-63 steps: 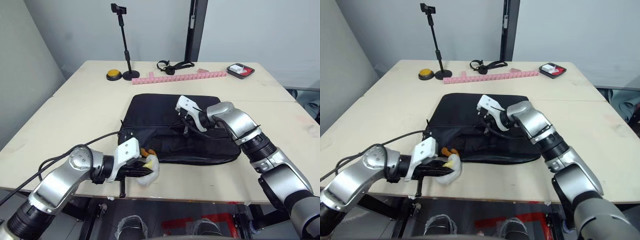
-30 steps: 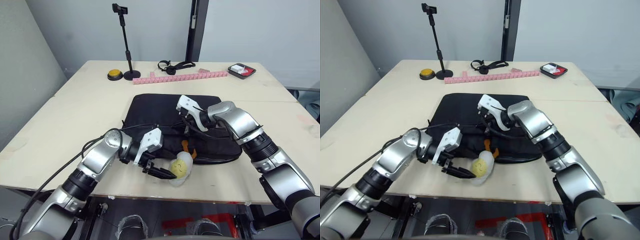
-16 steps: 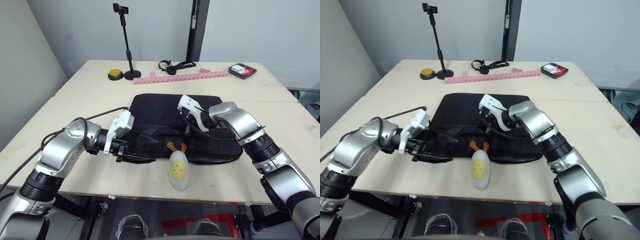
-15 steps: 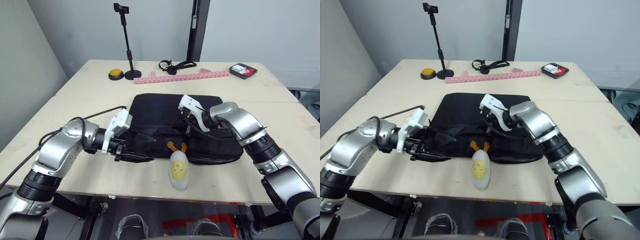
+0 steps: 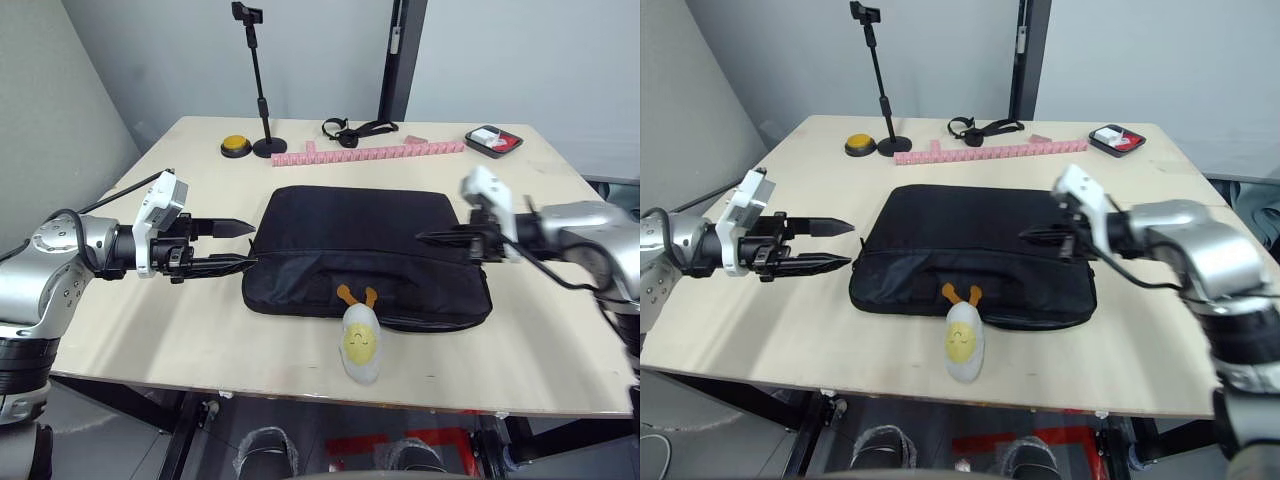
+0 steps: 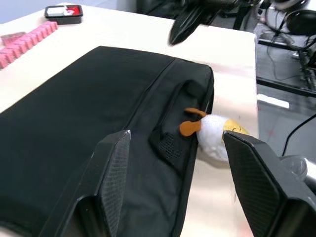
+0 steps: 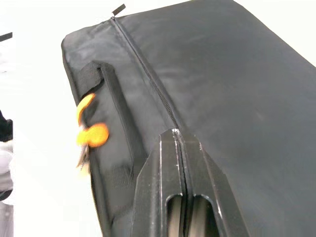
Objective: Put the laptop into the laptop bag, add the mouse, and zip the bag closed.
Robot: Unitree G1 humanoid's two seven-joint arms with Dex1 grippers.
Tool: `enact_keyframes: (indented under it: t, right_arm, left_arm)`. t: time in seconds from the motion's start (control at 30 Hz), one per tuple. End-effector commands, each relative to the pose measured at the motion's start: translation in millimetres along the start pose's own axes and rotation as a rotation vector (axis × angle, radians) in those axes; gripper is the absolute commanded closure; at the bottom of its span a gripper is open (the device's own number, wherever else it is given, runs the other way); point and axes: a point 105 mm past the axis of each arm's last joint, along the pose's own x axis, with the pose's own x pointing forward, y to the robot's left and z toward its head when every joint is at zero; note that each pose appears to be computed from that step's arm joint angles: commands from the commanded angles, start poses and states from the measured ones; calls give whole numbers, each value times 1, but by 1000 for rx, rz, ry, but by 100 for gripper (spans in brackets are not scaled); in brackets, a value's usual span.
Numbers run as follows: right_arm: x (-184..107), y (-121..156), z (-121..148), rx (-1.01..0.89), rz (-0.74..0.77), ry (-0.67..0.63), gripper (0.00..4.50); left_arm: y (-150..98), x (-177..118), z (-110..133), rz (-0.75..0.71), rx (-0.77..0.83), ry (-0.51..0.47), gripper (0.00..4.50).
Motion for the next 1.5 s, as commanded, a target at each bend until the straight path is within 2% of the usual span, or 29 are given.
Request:
enact_keyframes:
  t: [0.03, 0.13, 0.17, 0.23, 0.37, 0.4, 0.63, 0.73, 0.97, 1.1, 1.23, 1.37, 1.5]
  right_arm:
    - [-42, 11, 16, -43, -16, -56, 368]
    - [-71, 21, 19, -27, -45, -76, 273]
    - [-78, 24, 20, -26, -65, -79, 224]
    - [-91, 30, 19, -24, -108, -80, 157]
    - [-98, 39, 15, -15, -134, -70, 23]
    - [-100, 42, 14, -13, -141, -68, 6]
    - [-89, 55, 19, -31, -132, -83, 6]
    - [-85, 60, 21, -37, -121, -85, 0]
    - [-78, 74, 26, -18, -90, -94, 0]
    - [-65, 83, 23, 23, -45, -98, 0]
    - [-45, 89, 8, 75, -20, -44, 0]
    - [-9, 100, -24, 200, 42, 11, 0]
    - [12, 93, -38, 278, 37, 21, 0]
  left_arm:
    - [5, -10, 7, 30, 61, 18, 131]
    - [14, -15, 6, 59, 53, 2, 131]
    - [17, -16, 7, 66, 54, -1, 131]
    - [20, -13, 8, 60, 63, -10, 131]
    - [24, -5, 4, 30, 86, 7, 131]
    - [27, 0, 2, 17, 100, 8, 131]
    - [49, 53, -8, -108, 134, -52, 131]
    - [54, 76, -10, -160, 122, -84, 208]
    - [53, 121, -26, -304, 132, -63, 447]
    - [56, 139, -33, -312, 139, -51, 447]
    - [58, 150, -42, -301, 134, -27, 447]
    - [61, 162, -50, -258, 141, 7, 447]
    - [60, 165, -55, -258, 155, 24, 447]
